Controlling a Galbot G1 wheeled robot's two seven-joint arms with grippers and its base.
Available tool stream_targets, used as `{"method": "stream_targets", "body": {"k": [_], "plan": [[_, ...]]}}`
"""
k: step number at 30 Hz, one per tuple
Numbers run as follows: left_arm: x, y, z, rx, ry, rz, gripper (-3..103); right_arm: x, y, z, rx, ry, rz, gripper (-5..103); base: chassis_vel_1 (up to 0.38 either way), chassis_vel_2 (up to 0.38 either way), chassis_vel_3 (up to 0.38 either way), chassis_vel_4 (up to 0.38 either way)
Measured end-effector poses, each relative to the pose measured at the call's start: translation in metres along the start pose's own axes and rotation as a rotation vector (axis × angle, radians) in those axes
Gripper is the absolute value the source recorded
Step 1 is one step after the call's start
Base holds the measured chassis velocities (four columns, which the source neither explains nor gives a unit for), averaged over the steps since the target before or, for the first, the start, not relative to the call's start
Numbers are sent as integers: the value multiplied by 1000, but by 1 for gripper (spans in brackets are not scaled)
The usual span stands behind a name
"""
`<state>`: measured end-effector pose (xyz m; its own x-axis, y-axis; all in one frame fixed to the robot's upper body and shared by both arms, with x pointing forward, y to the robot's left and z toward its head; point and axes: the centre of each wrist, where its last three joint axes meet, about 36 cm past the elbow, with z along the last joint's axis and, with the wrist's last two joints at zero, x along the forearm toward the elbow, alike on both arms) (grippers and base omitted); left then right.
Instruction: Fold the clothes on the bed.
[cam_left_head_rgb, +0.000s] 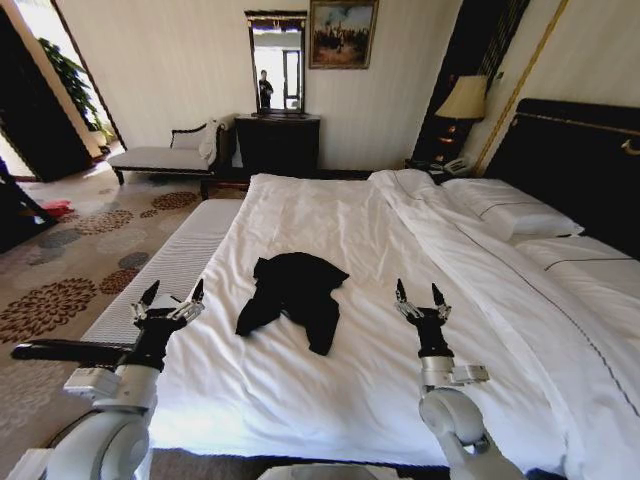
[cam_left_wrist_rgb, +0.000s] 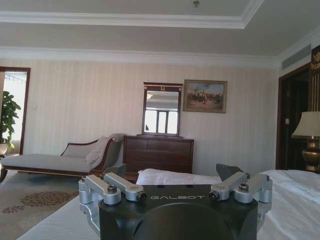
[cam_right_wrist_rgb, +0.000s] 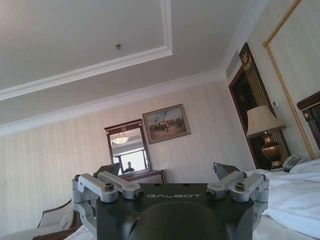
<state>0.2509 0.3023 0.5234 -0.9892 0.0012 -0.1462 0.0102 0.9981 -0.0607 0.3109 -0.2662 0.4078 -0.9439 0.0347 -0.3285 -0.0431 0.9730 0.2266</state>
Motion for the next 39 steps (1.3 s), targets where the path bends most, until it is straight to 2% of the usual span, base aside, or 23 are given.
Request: {"method": "stream_targets", "body": {"k": [22,39], "plan": [[1,0,-1,-4,-3,-2,100,2,1,2,11,3,4,100,0,0,0,0],[2,0,-3,-9,-5,-14,100,4,15,-3,-38,-32,-15,100,0,0,0,0]]}}
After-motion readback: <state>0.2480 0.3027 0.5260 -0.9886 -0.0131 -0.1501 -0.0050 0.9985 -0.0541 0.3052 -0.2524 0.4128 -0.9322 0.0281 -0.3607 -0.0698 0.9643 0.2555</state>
